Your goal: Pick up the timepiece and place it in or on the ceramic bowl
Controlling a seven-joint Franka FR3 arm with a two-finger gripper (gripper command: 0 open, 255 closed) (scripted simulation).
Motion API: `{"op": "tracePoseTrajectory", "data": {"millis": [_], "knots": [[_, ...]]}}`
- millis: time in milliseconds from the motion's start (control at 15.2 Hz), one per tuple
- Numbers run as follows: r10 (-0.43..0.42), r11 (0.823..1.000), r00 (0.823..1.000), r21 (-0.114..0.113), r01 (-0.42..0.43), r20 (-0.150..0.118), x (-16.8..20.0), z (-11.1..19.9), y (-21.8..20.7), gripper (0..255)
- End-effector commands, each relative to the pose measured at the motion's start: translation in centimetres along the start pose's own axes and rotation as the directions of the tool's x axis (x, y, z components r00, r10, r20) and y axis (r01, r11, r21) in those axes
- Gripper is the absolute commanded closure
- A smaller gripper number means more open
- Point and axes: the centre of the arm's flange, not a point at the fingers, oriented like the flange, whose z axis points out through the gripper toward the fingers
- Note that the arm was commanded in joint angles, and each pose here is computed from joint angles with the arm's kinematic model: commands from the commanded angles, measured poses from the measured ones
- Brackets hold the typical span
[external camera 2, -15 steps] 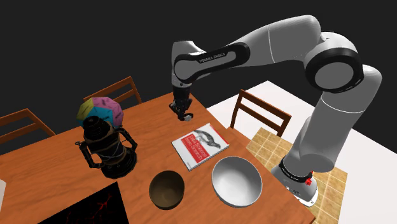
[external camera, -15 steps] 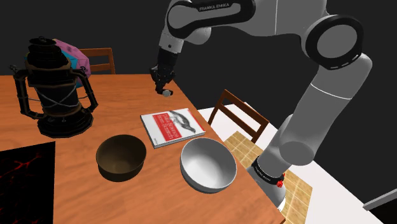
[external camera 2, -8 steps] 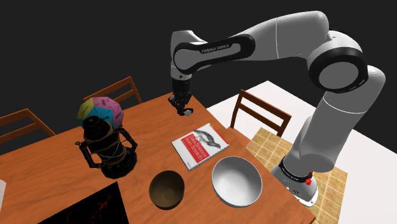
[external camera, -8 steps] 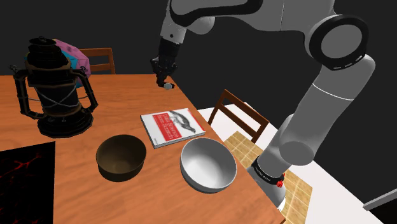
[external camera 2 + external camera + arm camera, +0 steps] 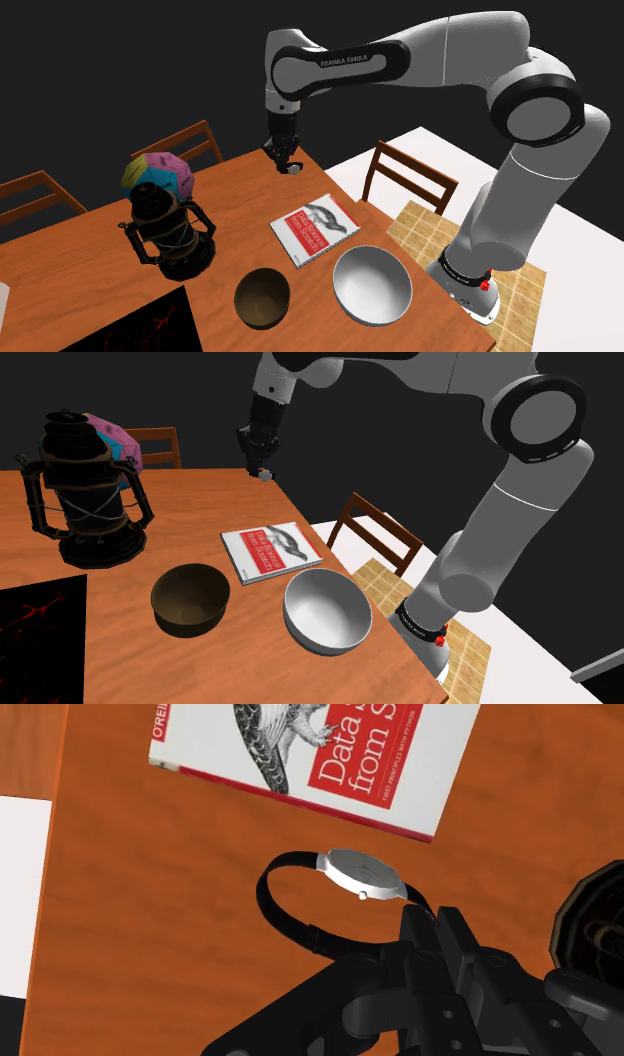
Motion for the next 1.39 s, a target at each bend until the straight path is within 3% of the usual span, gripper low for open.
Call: {"op": "tracePoseTrajectory", "data": {"millis": [0,1320], "knots": [[0.000,1.000,1.000,0.000,0.000,0.001,-1.1,0.3,-1.7,255],[0.000,1.000,1.000,0.000,0.000,0.001,-15.5,6.2,-23.0,255]]}}
